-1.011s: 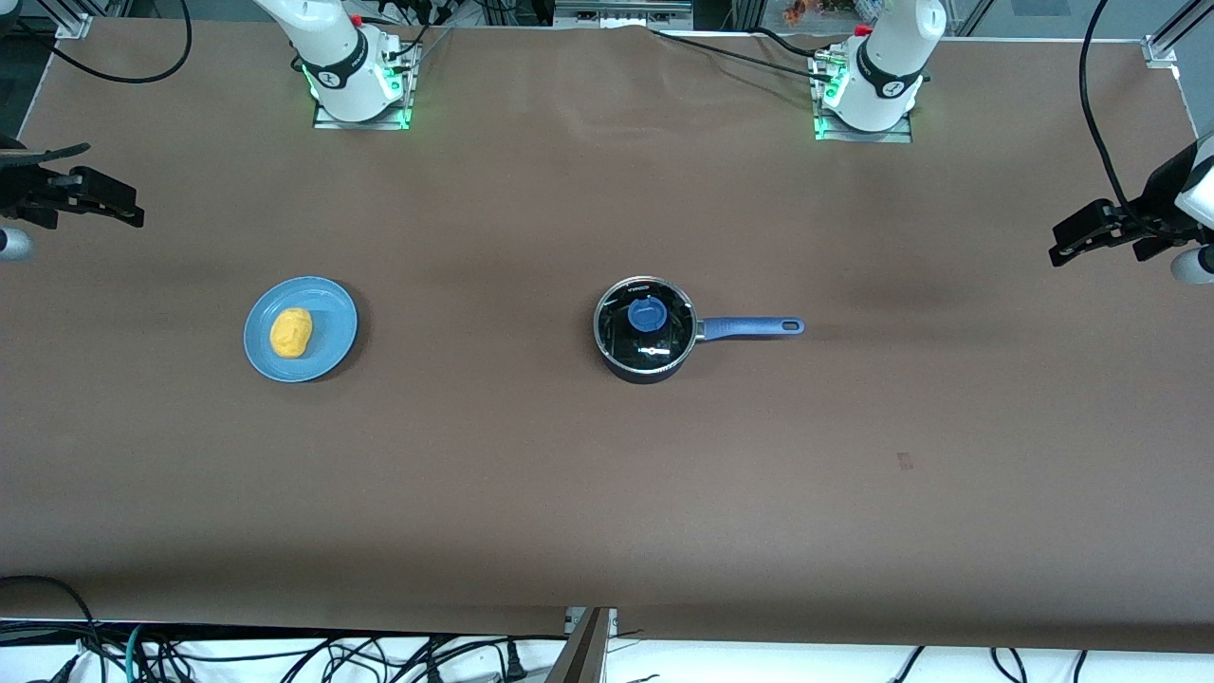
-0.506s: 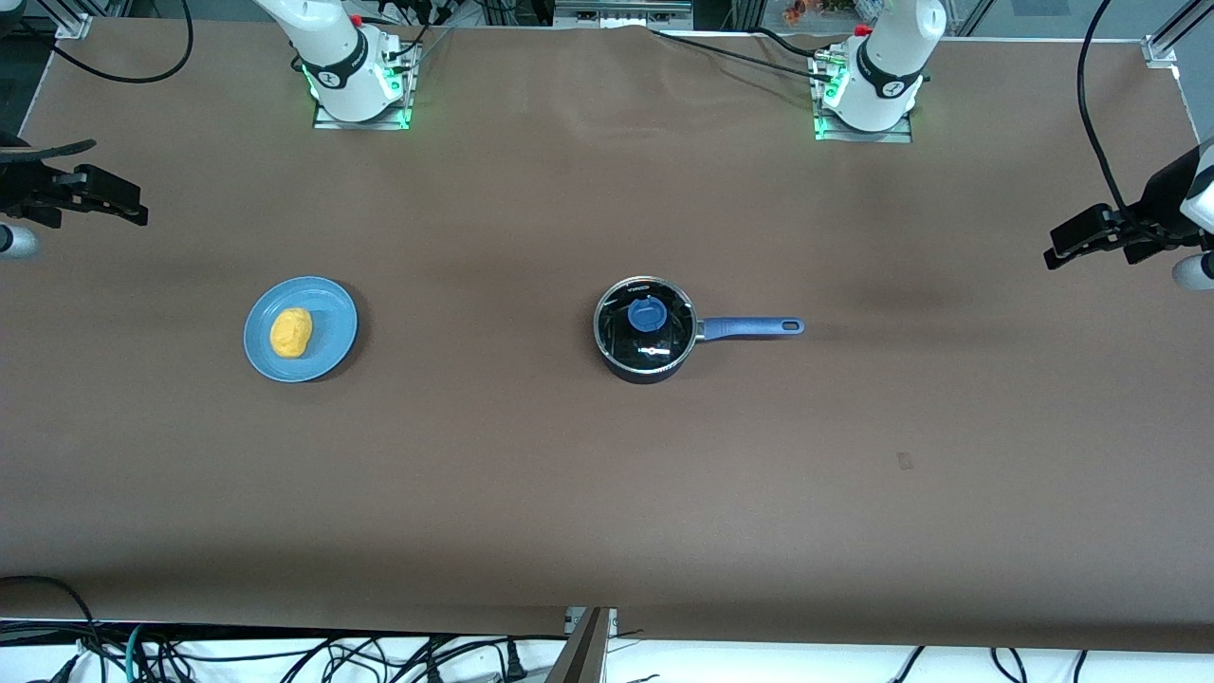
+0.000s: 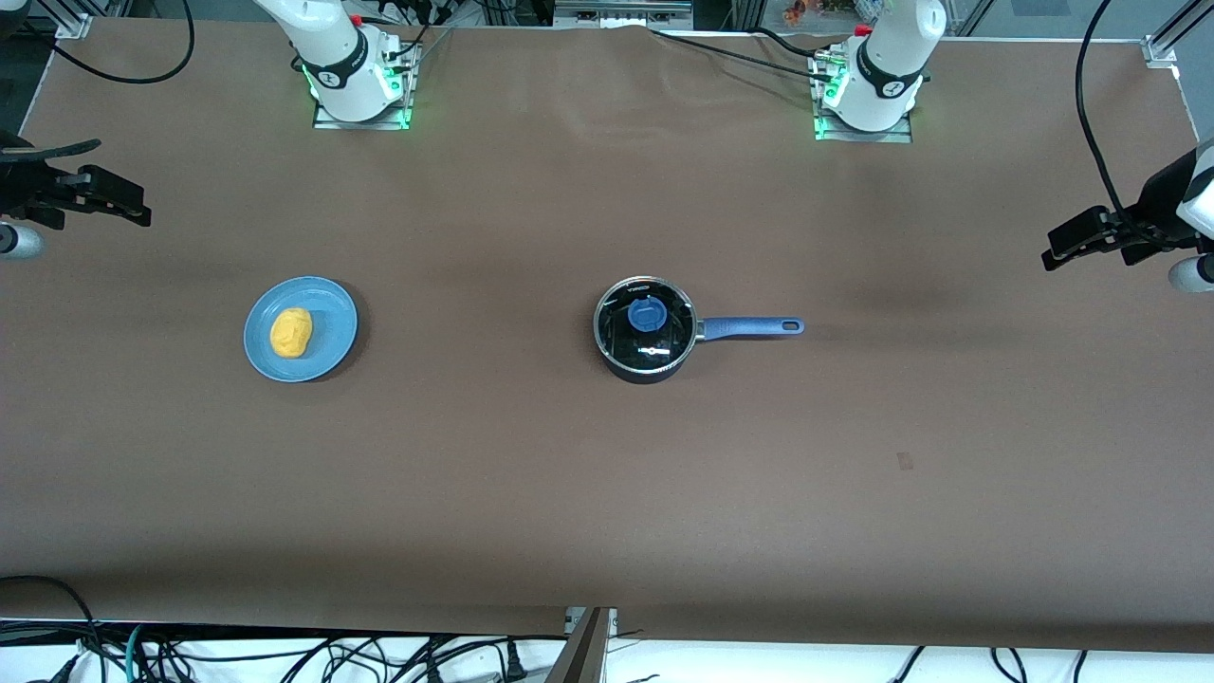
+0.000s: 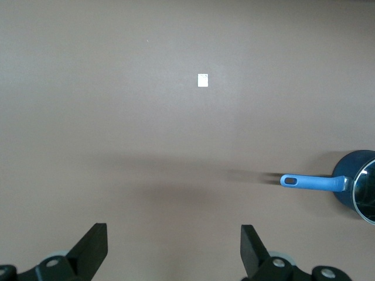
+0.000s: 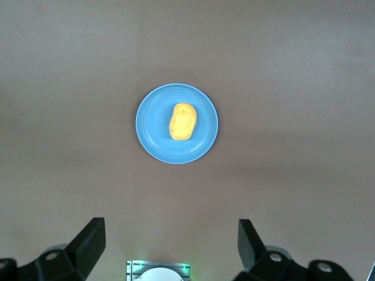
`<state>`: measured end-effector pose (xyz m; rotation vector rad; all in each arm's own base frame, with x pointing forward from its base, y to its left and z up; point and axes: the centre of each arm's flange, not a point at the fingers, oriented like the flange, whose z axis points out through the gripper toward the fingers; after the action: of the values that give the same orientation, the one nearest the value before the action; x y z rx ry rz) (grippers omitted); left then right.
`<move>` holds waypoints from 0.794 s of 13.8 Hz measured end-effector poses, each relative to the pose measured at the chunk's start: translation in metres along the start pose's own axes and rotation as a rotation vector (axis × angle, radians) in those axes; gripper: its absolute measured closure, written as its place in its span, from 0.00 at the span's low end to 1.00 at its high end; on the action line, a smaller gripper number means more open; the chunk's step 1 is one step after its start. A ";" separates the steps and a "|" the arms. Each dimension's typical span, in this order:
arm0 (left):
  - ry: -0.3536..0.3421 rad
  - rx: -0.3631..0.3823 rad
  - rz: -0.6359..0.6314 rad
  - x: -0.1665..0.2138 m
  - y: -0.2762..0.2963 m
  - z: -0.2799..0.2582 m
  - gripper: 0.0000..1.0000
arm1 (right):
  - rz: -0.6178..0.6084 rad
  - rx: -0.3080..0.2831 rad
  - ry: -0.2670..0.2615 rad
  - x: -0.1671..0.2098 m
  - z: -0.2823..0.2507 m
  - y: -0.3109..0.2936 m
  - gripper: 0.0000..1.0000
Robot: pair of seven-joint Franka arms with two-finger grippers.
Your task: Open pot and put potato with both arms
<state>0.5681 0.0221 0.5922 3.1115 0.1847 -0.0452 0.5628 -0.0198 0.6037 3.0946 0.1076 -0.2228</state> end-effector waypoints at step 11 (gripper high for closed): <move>-0.011 0.001 0.005 -0.001 0.003 0.005 0.00 | -0.037 -0.005 0.006 0.003 0.000 -0.021 0.00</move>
<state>0.5676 0.0192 0.5874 3.1117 0.1770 -0.0615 0.5645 0.0010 0.6030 3.0900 0.1661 -0.2148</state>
